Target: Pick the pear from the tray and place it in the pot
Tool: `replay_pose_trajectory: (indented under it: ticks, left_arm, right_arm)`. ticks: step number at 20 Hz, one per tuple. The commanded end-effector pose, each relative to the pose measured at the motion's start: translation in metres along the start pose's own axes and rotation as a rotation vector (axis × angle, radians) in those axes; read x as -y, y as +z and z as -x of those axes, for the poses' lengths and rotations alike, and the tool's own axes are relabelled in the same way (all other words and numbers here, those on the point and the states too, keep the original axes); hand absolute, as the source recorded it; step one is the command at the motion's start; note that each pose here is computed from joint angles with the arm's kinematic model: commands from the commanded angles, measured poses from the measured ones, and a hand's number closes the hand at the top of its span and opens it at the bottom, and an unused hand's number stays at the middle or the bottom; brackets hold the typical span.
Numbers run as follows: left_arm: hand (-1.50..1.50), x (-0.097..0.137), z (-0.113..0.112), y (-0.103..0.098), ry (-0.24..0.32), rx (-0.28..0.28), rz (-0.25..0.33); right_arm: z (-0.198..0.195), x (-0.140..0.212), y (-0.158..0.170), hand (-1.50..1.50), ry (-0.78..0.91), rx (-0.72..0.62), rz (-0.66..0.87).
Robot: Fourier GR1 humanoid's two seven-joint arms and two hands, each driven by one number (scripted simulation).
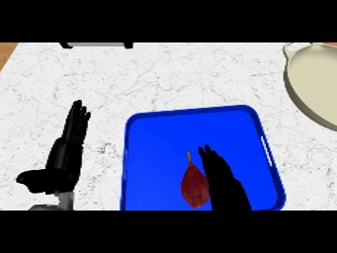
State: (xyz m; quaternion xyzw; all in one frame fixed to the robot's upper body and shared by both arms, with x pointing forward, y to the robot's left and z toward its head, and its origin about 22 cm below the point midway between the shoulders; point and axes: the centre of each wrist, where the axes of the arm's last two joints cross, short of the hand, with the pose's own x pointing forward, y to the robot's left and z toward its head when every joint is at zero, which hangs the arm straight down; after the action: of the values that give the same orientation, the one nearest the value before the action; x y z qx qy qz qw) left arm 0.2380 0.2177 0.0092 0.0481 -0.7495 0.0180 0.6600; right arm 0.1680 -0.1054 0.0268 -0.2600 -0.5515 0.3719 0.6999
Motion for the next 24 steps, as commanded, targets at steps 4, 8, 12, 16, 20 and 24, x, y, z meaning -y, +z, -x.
replay_pose_trajectory:
  ticks: [4,8,12,16,20,24]
  left_arm:
    - [0.0,-0.002,0.003,0.0,-0.007,-0.006,0.014]
    - [0.0,-0.008,0.006,-0.005,-0.001,-0.012,0.005]
    - [0.0,-0.015,0.005,-0.022,-0.007,-0.003,0.002]
    - [0.0,-0.013,0.004,-0.007,0.0,0.014,-0.004]
    - [0.0,0.012,0.017,0.0,-0.006,0.009,-0.008]
    - [0.0,-0.003,0.0,-0.007,-0.008,0.037,0.009]
  right_arm:
    - [0.012,-0.022,-0.014,-1.5,-0.004,-0.011,-0.005]
    - [0.004,-0.028,-0.033,-1.5,0.025,0.023,-0.018]
    - [0.018,-0.038,-0.03,1.5,0.088,0.084,0.144]
    - [0.005,-0.023,-0.043,1.5,0.075,0.11,0.179]
    - [0.003,-0.039,-0.032,1.5,0.085,0.108,0.194]
    - [0.06,0.057,-0.113,1.5,0.006,-0.411,0.383]
